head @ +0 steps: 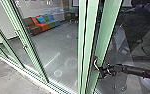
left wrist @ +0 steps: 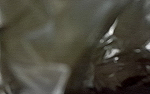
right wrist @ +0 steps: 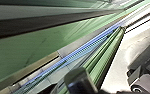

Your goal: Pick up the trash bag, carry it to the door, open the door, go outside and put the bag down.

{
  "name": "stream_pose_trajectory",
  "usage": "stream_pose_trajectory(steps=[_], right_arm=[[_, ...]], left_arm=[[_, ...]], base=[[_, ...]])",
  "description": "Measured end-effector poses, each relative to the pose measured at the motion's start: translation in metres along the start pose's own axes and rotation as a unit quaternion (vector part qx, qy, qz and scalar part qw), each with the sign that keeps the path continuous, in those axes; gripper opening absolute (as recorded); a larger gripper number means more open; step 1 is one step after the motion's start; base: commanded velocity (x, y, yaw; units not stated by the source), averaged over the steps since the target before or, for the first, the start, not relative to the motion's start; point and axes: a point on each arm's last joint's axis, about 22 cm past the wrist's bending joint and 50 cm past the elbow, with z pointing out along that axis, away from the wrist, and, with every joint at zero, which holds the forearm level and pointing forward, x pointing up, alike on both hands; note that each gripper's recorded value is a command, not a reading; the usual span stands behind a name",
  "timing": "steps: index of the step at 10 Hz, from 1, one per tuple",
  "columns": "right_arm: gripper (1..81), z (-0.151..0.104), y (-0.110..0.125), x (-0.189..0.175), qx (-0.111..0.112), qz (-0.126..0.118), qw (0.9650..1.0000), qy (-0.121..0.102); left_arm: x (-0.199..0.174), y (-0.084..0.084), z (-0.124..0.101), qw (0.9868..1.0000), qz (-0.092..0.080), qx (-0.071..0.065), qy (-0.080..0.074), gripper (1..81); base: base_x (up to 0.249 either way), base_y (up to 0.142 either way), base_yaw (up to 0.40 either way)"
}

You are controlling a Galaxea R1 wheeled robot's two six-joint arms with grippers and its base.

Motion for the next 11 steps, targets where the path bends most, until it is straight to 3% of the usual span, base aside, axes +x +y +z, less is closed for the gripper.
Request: stream_pose_trajectory(steps=[2,3,4,6,8,11], right_arm=[[81.1,-0.022,-0.019,0.030,0.011,0.004,0.9996,0.027],[81.1,-0.045,-0.036,0.049,0.022,-0.014,0.9986,0.047],[81.1,-0.076,-0.056,0.067,0.036,-0.030,0.9966,0.067],[81.1,-0.133,-0.082,0.098,0.065,-0.027,0.9923,0.102],[81.1,-0.162,-0.087,0.120,0.088,-0.017,0.9884,0.122],[81.1,-0.176,-0.080,0.125,0.080,-0.015,0.9885,0.128]], left_arm=[[0.007,0.002,-0.001,1.0000,0.000,0.000,0.002,1.0],[0.011,0.003,-0.001,1.0000,0.001,0.000,0.003,1.0],[0.011,0.004,-0.001,1.0000,0.001,0.000,0.002,1.0],[0.007,0.003,-0.001,1.0000,0.000,0.000,-0.001,1.0],[0.005,0.003,-0.001,1.0000,-0.001,0.000,-0.002,1.0],[0.004,0.004,0.000,1.0000,-0.001,0.000,-0.003,1.0]], base=[[0.000,0.000,0.000],[0.000,0.000,0.000],[0.000,0.000,0.000],[0.000,0.000,0.000],[0.000,0.000,0.000],[0.000,0.000,0.000]])
